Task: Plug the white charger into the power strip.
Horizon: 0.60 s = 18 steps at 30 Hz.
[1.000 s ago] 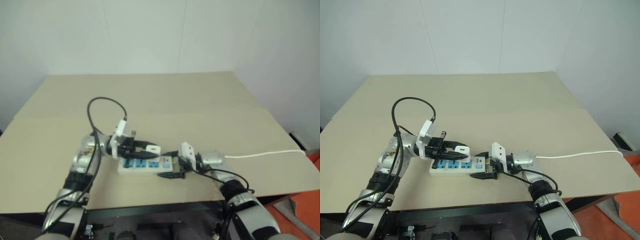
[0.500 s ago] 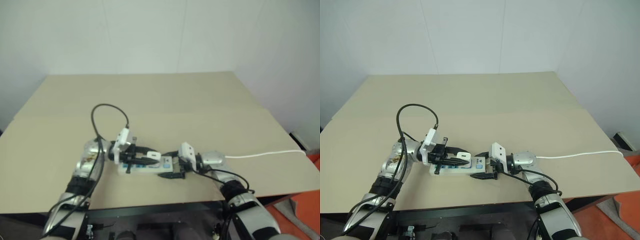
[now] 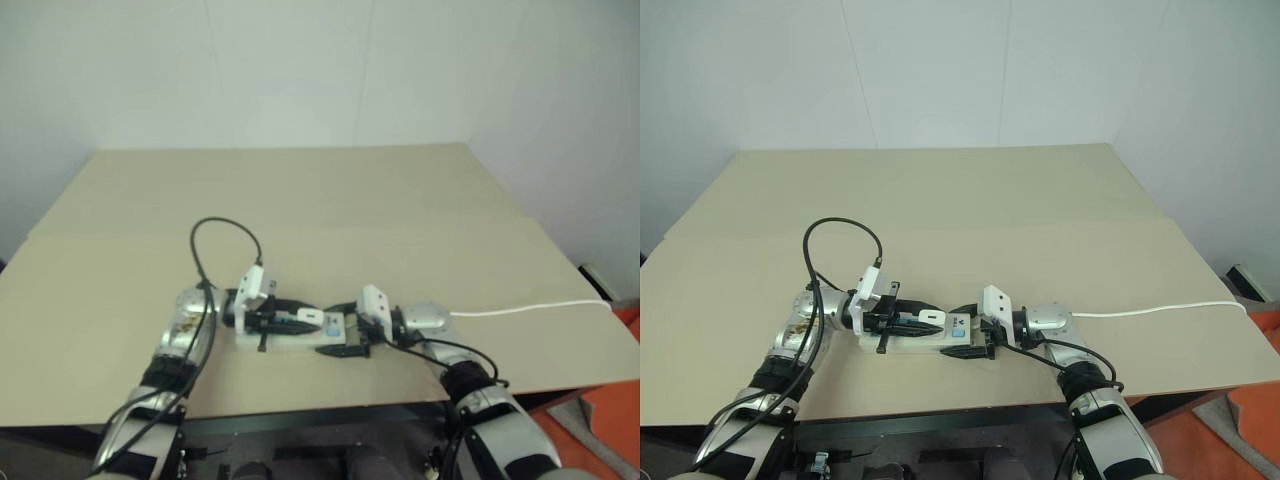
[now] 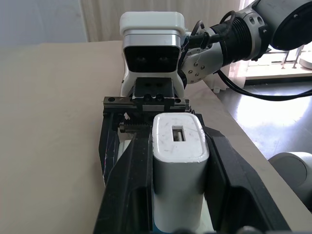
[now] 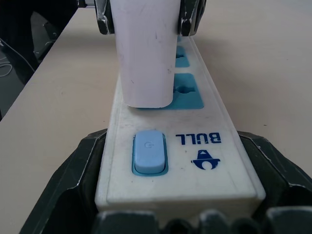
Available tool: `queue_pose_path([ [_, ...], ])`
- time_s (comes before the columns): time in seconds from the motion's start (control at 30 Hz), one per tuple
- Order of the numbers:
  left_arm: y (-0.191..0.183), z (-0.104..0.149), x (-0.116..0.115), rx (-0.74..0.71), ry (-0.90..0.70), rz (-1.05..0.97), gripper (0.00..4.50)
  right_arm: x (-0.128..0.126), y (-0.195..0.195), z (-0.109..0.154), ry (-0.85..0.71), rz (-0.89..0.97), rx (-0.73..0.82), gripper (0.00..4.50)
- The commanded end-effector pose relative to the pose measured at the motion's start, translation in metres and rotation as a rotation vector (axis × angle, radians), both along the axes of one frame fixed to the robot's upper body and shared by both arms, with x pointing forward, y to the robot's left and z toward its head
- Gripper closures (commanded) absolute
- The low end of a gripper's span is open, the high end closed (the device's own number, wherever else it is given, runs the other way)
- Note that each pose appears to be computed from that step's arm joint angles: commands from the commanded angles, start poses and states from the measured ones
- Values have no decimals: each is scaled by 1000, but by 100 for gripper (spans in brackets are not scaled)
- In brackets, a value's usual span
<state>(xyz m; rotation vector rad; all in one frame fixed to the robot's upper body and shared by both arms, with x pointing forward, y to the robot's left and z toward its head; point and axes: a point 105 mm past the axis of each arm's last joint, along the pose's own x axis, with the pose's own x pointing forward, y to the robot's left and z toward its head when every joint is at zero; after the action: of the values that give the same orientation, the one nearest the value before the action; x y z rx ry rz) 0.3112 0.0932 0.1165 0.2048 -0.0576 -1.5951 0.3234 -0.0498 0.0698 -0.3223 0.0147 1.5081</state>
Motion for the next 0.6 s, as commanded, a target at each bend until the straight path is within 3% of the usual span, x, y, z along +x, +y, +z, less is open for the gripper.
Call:
queue_pose_path([
  [0.03, 5, -5, 5, 40, -15, 33, 348, -11, 1, -22, 68, 32, -77, 108],
  [0.37, 21, -38, -2, 91, 57, 96, 348, -10, -1, -22, 67, 30, -78, 108],
  [0.6, 25, -45, -2, 112, 72, 119, 348, -10, 0, -22, 67, 37, -80, 108],
])
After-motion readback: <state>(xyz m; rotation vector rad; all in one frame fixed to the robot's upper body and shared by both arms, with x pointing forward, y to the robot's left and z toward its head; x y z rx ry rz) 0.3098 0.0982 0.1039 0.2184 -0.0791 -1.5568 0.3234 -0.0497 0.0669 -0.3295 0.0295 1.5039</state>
